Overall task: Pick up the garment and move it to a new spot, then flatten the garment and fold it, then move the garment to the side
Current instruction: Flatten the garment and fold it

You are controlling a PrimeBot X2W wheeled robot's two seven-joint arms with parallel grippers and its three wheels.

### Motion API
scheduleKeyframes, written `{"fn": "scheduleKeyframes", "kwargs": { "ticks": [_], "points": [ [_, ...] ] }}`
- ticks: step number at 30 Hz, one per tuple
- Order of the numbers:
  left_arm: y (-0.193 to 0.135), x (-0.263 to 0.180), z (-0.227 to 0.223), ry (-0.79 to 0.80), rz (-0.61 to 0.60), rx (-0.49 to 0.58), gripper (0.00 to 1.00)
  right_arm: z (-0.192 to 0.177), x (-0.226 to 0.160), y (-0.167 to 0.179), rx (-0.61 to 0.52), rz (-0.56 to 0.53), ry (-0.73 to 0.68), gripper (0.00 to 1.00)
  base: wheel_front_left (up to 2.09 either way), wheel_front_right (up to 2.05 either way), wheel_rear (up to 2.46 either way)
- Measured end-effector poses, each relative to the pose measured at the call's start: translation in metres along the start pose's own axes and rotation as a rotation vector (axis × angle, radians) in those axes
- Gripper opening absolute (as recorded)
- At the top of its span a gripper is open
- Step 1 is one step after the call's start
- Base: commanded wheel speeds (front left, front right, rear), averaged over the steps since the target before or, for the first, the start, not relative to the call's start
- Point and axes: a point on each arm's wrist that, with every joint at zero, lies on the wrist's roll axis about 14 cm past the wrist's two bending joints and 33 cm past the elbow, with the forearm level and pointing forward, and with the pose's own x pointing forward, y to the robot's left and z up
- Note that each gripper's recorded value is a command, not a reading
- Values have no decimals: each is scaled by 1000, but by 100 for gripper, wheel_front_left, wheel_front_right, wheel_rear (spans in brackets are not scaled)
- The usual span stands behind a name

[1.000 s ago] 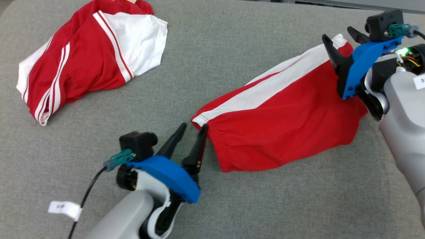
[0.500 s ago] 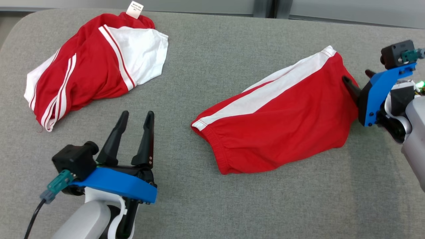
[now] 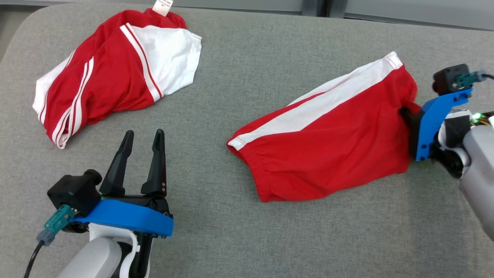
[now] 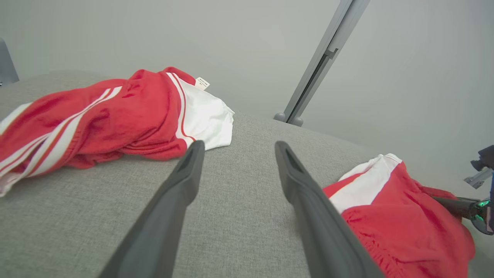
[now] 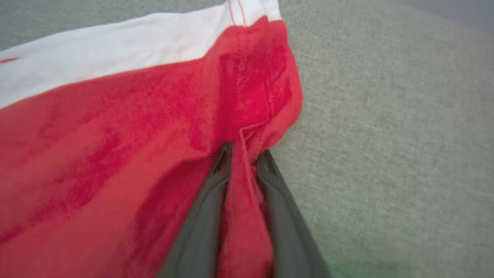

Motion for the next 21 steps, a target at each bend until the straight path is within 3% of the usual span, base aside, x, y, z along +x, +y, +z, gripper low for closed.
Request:
{"fn": "scheduleKeyframes", "kwargs": {
  "ticks": [8,21],
  "points": [
    [-20,1,12,-59,-49,3,100,19,-30,-1,61,-9,-179,0,0,0,0],
    [-54,-13,3,-49,-132,-12,100,-62,-108,-30,299,-167,-373,0,0,0,0]
  ]
}}
